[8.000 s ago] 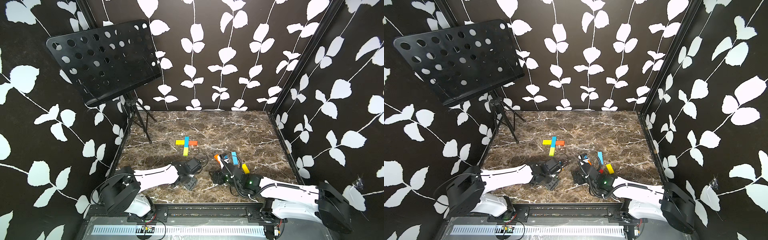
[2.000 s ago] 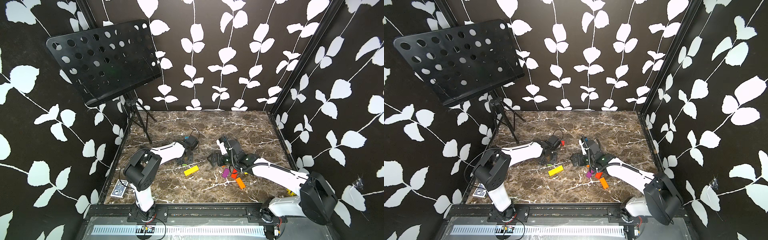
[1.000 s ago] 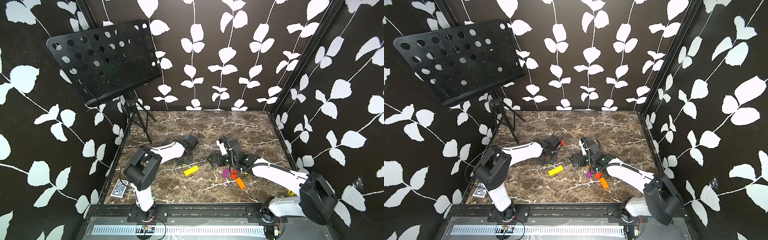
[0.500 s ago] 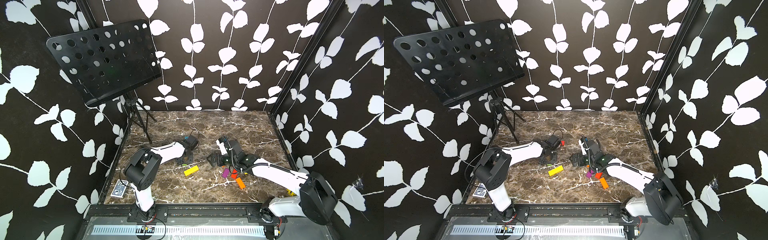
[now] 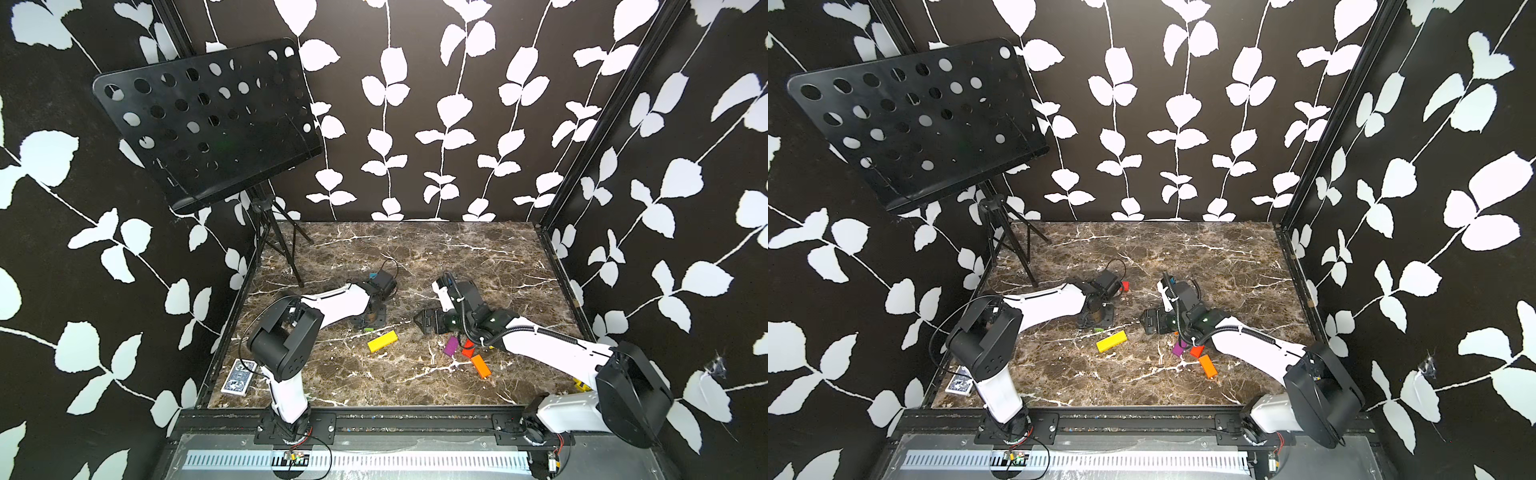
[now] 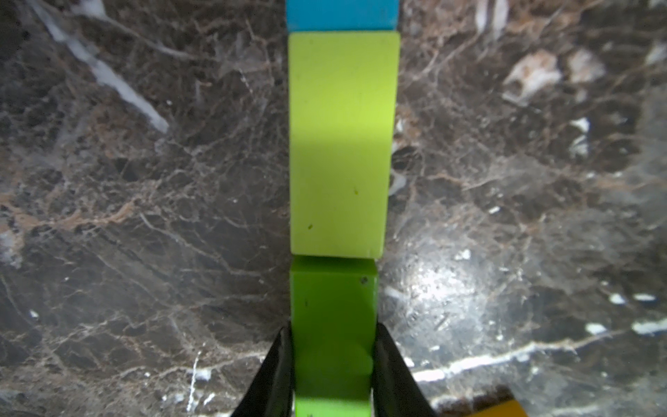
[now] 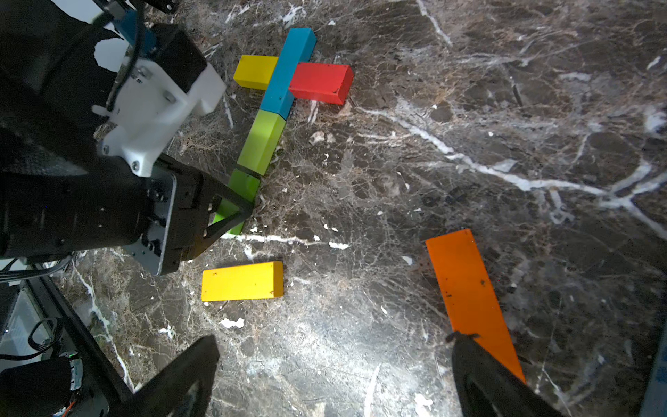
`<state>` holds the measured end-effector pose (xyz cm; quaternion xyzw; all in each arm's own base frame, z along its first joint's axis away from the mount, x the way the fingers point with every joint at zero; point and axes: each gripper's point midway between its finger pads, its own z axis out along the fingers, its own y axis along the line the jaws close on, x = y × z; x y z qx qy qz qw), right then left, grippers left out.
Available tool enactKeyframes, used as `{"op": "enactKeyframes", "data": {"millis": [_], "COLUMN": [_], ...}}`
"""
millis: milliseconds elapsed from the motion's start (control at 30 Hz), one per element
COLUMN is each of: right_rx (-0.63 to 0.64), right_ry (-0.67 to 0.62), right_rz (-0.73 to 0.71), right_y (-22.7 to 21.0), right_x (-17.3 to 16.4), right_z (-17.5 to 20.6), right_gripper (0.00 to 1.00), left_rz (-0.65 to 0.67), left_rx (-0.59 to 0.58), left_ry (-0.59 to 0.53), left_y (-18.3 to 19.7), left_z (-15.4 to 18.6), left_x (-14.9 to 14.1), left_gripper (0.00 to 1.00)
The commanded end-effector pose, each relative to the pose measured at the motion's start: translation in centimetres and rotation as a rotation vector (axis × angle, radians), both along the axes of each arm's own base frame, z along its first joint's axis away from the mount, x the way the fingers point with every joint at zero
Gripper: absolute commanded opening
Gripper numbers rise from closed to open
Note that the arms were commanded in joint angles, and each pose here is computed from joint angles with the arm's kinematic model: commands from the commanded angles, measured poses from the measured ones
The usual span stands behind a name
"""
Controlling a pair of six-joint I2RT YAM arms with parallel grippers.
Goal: Assemble the letter t with building blocks
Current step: Assemble the building block at the center of the board.
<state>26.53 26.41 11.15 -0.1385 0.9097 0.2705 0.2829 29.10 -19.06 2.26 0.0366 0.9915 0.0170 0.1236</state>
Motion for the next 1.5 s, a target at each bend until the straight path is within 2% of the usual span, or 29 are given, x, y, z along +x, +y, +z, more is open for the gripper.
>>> {"op": "enactKeyframes", "data": {"millis": [0,67,233,467,833,1467], "right_rx": [0.019,0.02,0.019,0.021,0.028,0.033], "right_ry": [-0.004,-0.006,-0.006,-0.006,0.0,0.0], "right_rz": [-0.004,-0.006,-0.005,-0.007,-0.001,-0.001], "right_y": [0.13,0.08,0.07,0.04,0.23,0.24], "right_x": [0.19,0.21,0.14,0.17,0.12,0.07], "right_z": [0.03,0.1,0.04,0.09,0.03,0.06], "right_gripper": [0.99,0.99,0.99,0.99,0.99,0.99], "left_rz": [-0.002,0.001,-0.003,-0.001,-0.006,-0.01], "left_rx": [-0.026,-0.023,-0.015,-0.028,-0.042,-0.02], "left_ry": [-0.023,-0.031,-0.027,-0.029,-0.026,-0.007], "left_y": [-0.07,0.01,0.03,-0.13,0.0,0.1], "left_z": [1.43,1.5,1.37,1.61,2.17,1.18], "left_x": [0.26,0.36,0.39,0.41,-0.25,-0.29], "left_gripper": [0.34,0.44,0.47,0.43,0.42,0.39]}}
